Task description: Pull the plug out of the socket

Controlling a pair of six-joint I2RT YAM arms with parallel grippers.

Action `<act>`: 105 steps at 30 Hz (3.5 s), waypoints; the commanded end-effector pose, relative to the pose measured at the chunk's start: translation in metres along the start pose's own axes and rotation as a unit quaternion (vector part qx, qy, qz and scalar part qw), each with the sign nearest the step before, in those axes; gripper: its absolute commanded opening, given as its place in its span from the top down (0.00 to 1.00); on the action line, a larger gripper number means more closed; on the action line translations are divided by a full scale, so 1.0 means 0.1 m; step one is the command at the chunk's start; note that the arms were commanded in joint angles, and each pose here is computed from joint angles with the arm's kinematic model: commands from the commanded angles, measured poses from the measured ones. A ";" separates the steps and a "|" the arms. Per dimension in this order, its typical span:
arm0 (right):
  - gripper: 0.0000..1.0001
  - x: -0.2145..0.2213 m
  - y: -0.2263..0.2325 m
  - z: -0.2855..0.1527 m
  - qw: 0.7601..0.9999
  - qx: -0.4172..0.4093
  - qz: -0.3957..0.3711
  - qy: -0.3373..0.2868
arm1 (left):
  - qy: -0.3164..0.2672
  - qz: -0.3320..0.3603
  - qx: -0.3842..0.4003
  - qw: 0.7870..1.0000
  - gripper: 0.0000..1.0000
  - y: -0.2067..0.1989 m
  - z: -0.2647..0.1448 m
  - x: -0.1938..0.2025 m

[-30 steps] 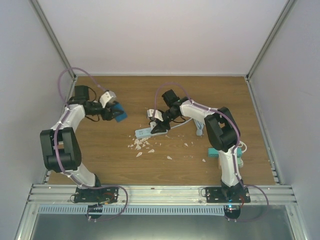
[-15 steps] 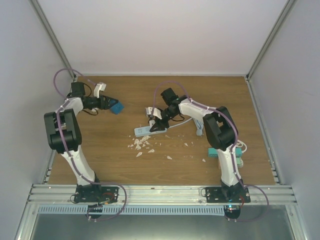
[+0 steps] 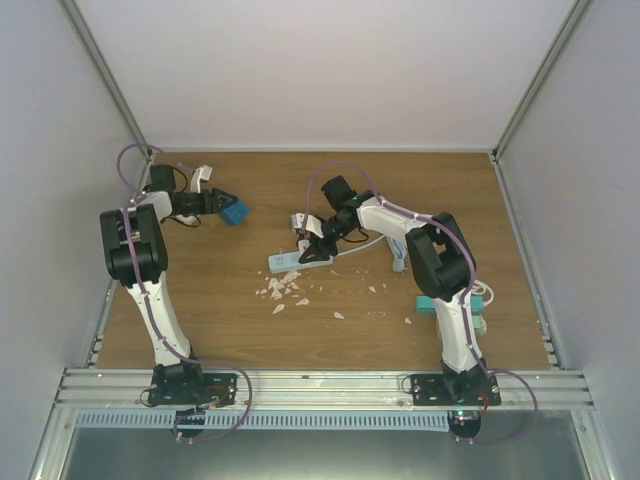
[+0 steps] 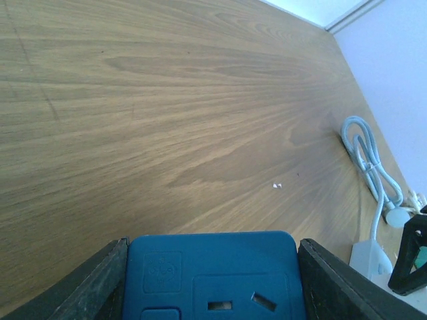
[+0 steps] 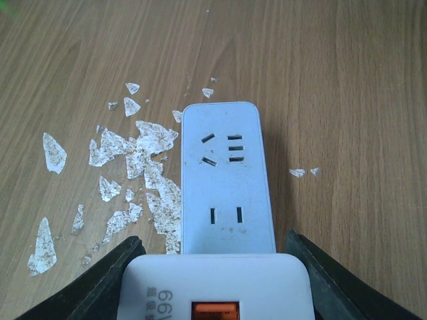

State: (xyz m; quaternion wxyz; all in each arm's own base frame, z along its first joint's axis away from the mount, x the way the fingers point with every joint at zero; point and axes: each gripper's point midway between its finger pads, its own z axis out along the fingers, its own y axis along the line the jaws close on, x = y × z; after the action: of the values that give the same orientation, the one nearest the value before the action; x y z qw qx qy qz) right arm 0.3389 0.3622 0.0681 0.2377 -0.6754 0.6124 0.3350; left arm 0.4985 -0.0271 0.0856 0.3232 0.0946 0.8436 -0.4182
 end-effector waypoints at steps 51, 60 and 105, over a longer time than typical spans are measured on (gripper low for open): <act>0.04 0.50 -0.03 -0.48 0.998 0.043 -0.013 0.033 | 0.038 0.386 0.075 0.919 0.11 -1.57 -0.04 0.52; 0.09 0.72 -0.09 -0.41 0.998 0.051 -0.005 0.047 | 0.086 0.449 0.137 0.879 0.12 -2.04 0.31 1.04; 0.69 0.78 0.27 -0.13 0.997 0.030 0.026 0.073 | 0.095 0.467 0.165 0.863 0.59 -2.45 0.84 1.36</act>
State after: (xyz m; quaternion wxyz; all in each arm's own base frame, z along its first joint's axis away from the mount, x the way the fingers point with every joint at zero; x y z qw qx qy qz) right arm 0.3408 0.2973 0.0334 0.2463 -0.6783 0.6419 0.2592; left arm 0.3325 -0.2492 0.0807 0.3415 0.5864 0.6826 -0.2711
